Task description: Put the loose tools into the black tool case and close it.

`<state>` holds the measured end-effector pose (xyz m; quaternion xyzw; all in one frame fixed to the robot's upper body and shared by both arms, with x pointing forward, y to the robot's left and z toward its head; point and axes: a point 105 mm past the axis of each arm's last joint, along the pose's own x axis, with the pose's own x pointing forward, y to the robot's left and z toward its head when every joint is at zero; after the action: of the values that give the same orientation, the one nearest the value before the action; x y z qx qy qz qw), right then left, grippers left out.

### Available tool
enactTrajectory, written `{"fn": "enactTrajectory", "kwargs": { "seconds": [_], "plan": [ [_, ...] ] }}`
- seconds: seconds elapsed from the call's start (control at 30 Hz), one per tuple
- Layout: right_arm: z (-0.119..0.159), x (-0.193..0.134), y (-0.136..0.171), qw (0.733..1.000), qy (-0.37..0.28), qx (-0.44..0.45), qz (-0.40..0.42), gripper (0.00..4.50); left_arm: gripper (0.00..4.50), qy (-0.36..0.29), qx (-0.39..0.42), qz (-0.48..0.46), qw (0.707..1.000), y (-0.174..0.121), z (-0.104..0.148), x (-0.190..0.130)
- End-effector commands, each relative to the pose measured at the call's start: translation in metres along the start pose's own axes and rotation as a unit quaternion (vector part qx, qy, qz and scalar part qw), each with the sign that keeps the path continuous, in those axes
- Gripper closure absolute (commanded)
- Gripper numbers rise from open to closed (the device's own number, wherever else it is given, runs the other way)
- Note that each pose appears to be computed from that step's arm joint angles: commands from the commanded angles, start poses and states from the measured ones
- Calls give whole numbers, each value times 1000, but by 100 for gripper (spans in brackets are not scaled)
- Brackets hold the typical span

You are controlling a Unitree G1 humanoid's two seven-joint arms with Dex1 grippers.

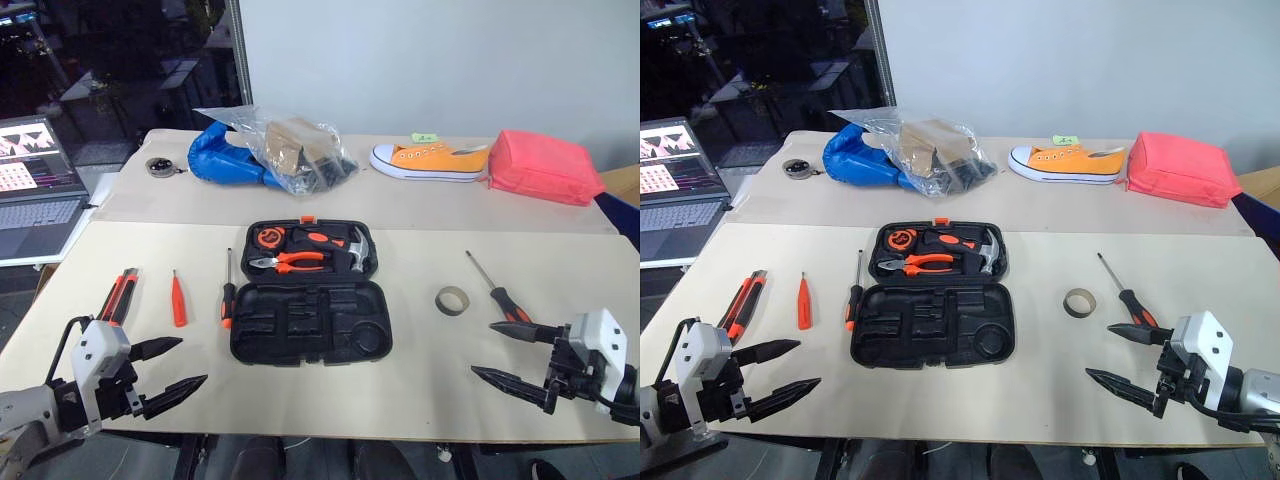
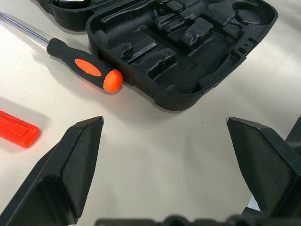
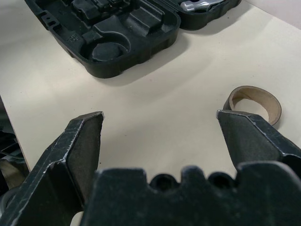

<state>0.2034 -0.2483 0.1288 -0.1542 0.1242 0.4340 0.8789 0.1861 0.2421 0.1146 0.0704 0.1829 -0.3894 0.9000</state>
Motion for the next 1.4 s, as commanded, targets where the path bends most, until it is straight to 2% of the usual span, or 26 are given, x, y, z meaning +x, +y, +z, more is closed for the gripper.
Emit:
{"fn": "enactTrajectory", "kwargs": {
  "seconds": [0.03, 0.1, 0.13, 0.27, 0.37, 0.53, 0.8, 1.17, 1.4],
  "plan": [
    [14, 6, -2, 999, -30, -31, 6, 6, 0, -25, 12, 35, 999, 8, 10, 3],
    [35, 24, 1, 995, -88, -36, 23, 6, 0, -68, -22, 120, 990, 26, 25, 8],
    [46, 31, 4, 992, -109, -51, 35, 6, 0, -65, -40, 166, 983, 35, 27, 10],
    [72, 47, 25, 980, -154, -68, 106, 6, 0, 12, -89, 288, 953, 59, 27, 20],
    [87, 57, 35, 970, -162, -94, 156, 6, 0, 23, -146, 252, 956, 57, 43, 49],
    [104, 64, 36, 961, -172, -121, 177, 6, 0, 37, -214, 270, 938, 64, 58, 83],
    [125, 65, 36, 953, -186, -142, 192, 6, 0, 78, -220, 312, 921, 80, 60, 94],
    [120, 64, 38, 954, -183, -143, 187, 6, 0, 116, -206, 283, 930, 73, 50, 106],
    [119, 62, 38, 955, -182, -143, 184, 6, 0, 153, -209, 279, 925, 68, 33, 114]
  ]
}}
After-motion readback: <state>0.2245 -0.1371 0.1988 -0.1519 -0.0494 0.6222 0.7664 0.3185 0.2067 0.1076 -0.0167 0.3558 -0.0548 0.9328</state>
